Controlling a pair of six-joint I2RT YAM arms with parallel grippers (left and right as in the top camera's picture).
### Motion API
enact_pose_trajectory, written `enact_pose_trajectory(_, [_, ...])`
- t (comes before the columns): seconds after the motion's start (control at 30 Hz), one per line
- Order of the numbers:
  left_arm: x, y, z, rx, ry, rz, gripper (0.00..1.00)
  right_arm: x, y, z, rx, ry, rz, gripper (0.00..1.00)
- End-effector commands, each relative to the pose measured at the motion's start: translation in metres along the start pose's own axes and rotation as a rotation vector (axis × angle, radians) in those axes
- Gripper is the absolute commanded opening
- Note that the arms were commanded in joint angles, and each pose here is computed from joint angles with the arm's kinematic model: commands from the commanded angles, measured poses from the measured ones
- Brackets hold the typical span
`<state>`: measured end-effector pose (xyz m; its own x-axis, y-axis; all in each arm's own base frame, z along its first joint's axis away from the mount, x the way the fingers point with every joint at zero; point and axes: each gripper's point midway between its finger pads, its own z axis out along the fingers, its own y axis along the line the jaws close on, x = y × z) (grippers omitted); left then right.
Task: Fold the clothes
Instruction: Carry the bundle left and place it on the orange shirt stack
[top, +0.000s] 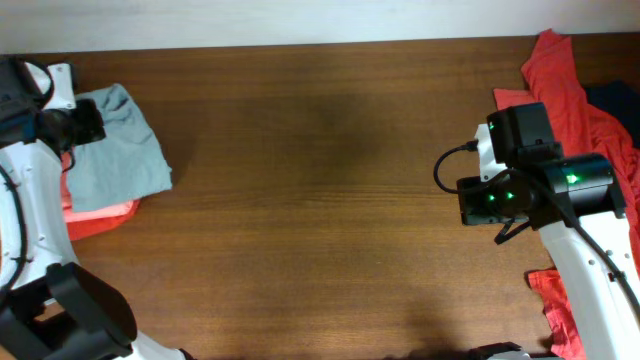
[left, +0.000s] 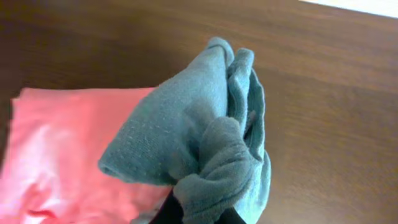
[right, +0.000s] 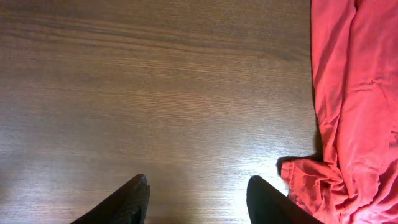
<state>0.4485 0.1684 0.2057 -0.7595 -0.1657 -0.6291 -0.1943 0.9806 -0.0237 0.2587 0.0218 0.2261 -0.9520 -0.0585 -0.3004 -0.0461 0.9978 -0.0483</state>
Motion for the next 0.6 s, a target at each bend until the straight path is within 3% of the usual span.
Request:
enact_pose_trajectory(0.0, [-0.022,0.023,-0.018,-0.077,-0.078,-0.024,0.01,-0.004,-0.005,-0.007,0.017,-0.028,0.002,0.56])
enact_pose_trajectory(0.3, [-0.035,0.066,-0.028,-0.152,-0.162,-0.07,0.01,-0.003,-0.005,-0.007,0.017,-0.027,0.002,0.56])
enact_pose_trajectory(0.57, [-0.023,0.1,-0.02,-0.192,-0.139,-0.122,0.02,-0.003,-0.004,-0.007,0.009,-0.027,0.003,0.56])
